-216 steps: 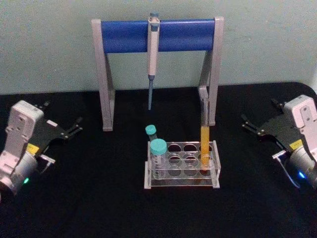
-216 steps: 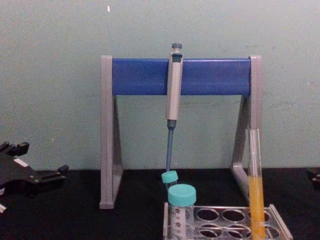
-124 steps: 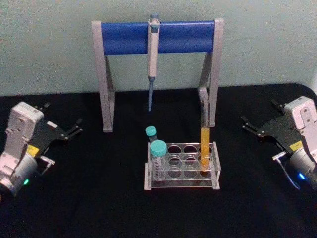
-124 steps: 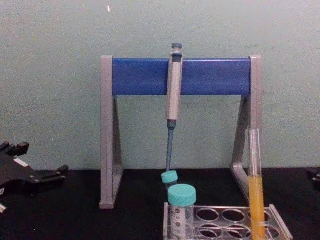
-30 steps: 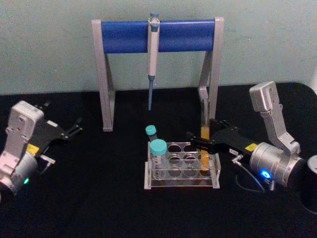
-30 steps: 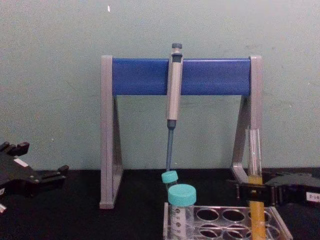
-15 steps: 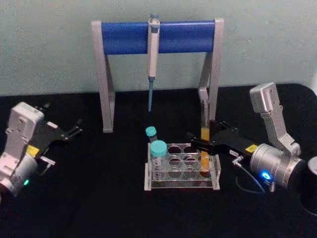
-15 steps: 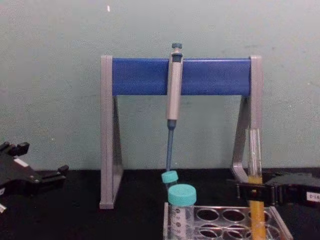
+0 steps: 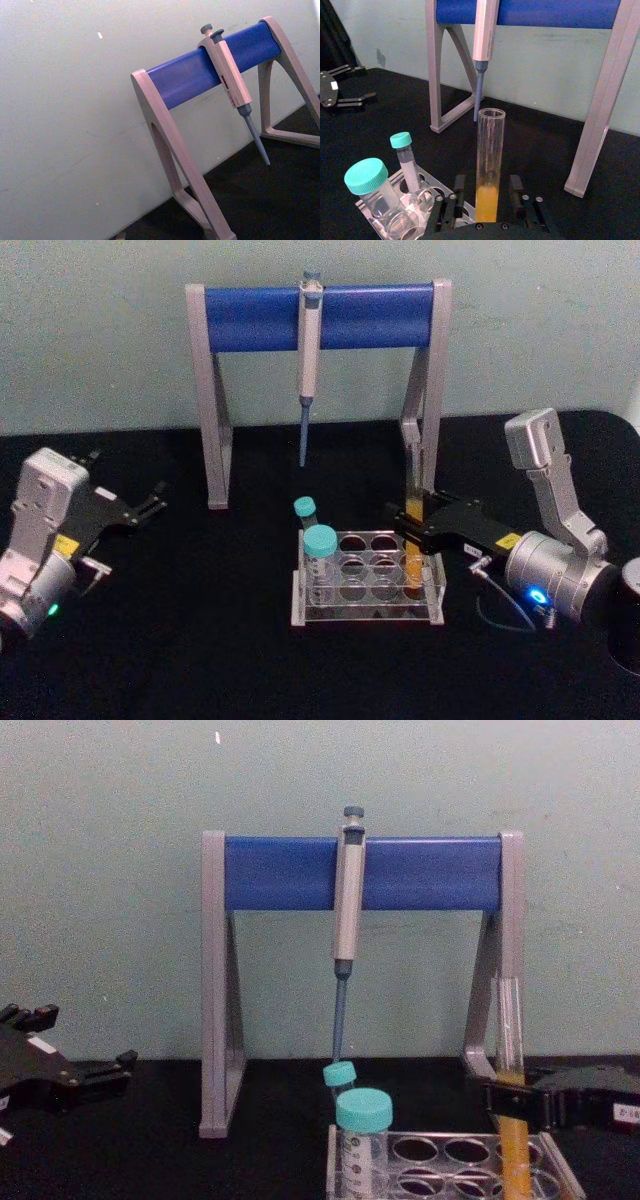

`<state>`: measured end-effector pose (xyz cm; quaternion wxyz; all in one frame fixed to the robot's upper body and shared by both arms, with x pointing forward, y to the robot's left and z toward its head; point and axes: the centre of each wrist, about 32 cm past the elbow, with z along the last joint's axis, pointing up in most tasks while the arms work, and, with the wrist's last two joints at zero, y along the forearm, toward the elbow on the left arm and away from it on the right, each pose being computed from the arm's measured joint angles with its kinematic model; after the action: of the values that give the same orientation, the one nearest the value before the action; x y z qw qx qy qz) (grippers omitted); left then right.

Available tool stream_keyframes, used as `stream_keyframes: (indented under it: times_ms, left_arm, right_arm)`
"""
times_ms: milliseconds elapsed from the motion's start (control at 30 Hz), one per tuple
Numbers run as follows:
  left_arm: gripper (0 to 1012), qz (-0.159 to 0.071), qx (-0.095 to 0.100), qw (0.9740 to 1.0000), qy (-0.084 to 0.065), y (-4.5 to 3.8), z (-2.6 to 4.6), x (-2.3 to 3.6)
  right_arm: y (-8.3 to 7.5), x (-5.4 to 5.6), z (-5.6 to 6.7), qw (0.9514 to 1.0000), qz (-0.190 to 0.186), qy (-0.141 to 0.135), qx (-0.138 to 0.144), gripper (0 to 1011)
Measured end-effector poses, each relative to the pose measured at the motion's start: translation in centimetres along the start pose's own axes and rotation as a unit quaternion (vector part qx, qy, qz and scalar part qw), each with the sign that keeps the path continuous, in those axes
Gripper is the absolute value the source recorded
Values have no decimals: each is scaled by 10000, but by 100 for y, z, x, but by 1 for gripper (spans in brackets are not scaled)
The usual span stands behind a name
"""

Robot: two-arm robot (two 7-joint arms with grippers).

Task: Pick up the test tube from the test tube rack, shake it, then place it back into the test tube rack.

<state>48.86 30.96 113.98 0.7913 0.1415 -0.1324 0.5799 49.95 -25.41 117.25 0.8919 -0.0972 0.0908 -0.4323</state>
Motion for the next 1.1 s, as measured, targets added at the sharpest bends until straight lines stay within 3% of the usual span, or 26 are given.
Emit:
stream_keyframes:
  times_ms: [367, 900, 1100]
  left_arm:
    - [1002, 0, 0, 10000, 0, 0, 0, 0]
    - [1002, 0, 0, 10000, 0, 0, 0, 0]
    - [1001, 0, 0, 10000, 0, 0, 0, 0]
  right_arm:
    - [0, 0, 0, 10000, 0, -2, 5, 238]
    - [-1, 0, -1, 10000, 6, -13, 25, 227]
    - [-21, -27, -12, 9998, 72, -158, 139, 227]
